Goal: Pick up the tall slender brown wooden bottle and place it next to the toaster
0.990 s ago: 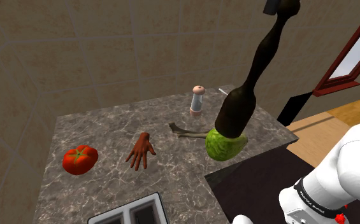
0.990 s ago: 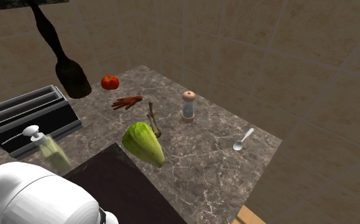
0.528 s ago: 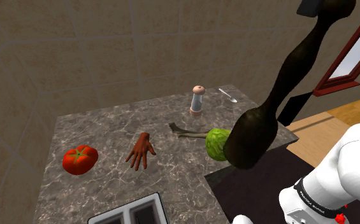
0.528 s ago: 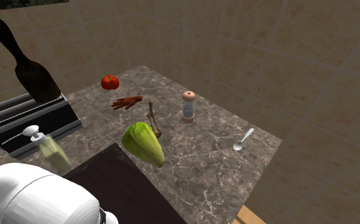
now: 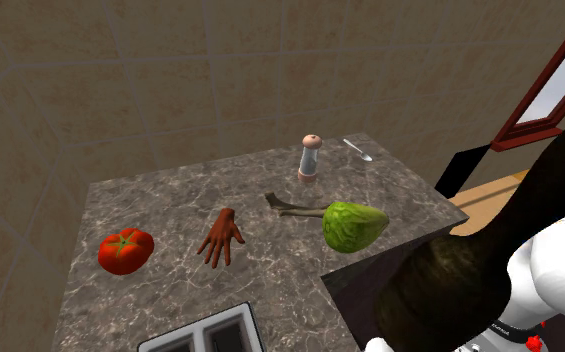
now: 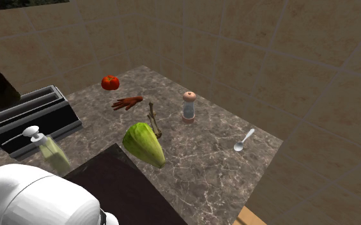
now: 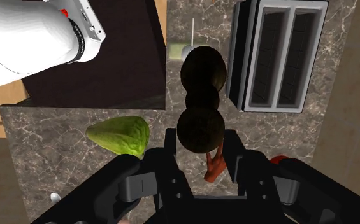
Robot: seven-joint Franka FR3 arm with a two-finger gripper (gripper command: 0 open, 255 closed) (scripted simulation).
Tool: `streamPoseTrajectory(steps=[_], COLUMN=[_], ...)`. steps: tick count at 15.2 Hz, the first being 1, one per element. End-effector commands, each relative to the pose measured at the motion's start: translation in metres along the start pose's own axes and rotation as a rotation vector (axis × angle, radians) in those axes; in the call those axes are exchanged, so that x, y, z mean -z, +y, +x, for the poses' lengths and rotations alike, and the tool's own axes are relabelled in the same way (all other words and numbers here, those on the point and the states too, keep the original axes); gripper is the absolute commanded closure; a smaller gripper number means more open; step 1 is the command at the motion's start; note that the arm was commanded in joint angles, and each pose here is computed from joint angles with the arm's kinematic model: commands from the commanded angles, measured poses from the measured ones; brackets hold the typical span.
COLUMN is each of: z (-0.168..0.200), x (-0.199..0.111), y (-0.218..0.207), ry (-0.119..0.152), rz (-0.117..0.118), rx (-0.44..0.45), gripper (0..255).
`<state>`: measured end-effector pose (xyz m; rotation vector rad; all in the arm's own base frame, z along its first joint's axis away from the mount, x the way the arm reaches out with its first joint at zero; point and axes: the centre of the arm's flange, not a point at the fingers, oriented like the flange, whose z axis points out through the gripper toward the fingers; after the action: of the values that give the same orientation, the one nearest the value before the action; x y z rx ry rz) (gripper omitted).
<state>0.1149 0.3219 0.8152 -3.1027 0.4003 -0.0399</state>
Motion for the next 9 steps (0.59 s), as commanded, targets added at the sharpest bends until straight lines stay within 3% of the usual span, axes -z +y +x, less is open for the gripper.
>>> streamPoseTrajectory(steps=[1, 9], z=[-0.027, -0.124], x=[0.003, 0.018], y=[-0.011, -0.050], ry=[0.000, 0.000], rz=[0.000, 0.000], rx=[-0.001, -0.001], gripper=[255, 255])
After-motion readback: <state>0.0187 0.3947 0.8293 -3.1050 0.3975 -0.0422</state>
